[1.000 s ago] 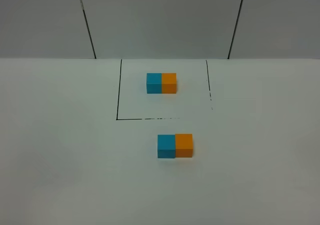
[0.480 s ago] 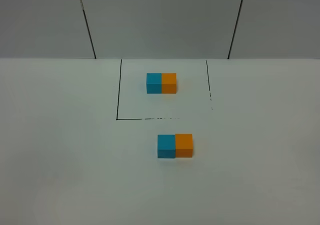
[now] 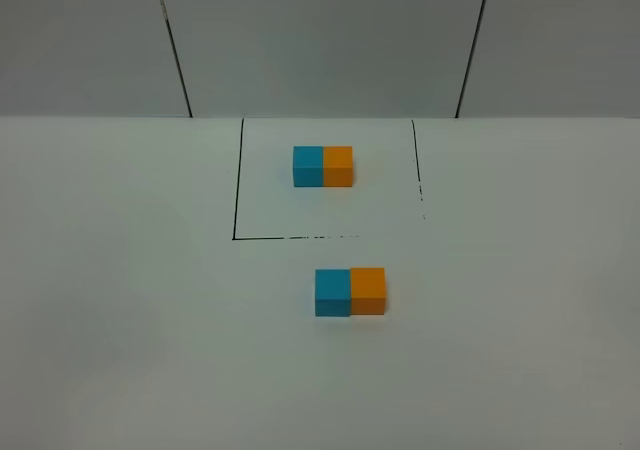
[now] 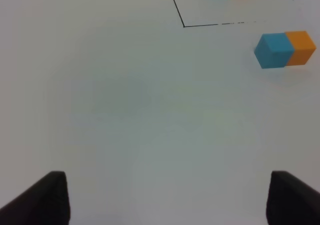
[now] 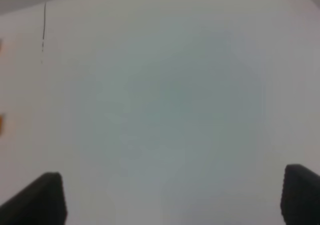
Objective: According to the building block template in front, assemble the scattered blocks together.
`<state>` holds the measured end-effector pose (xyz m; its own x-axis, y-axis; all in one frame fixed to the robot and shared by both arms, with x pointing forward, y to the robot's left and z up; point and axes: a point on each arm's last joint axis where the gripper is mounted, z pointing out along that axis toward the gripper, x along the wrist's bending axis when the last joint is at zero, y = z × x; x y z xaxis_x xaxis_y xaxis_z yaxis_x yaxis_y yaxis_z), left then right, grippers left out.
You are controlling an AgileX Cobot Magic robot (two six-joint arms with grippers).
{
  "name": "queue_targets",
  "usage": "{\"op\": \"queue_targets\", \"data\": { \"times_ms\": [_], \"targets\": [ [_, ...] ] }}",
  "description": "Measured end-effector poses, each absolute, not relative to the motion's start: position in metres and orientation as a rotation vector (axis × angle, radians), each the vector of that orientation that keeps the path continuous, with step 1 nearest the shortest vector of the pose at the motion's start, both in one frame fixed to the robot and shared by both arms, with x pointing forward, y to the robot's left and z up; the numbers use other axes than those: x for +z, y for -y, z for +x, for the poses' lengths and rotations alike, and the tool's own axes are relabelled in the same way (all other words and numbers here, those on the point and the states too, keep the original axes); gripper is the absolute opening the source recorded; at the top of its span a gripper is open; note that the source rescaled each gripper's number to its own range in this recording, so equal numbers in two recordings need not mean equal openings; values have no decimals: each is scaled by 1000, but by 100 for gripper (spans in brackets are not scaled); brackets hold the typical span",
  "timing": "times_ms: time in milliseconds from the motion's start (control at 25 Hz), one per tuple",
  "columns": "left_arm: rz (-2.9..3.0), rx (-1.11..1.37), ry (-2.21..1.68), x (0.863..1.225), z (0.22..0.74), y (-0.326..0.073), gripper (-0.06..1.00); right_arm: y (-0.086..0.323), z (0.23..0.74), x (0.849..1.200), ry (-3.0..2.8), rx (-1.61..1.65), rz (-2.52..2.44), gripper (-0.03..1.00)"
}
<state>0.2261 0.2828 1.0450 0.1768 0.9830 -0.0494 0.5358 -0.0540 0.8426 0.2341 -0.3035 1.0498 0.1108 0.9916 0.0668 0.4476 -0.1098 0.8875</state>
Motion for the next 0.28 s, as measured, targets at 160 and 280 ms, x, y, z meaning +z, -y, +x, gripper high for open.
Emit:
{"op": "queue_targets", "data": {
  "times_ms": [160, 280],
  "targets": [
    [1695, 745, -1457, 1045, 226, -283, 67, 304, 234, 1050, -1426, 946, 1662, 73],
    [1695, 745, -1457, 1045, 226, -283, 67, 304, 234, 1050, -1426, 946, 1662, 73]
  ]
}}
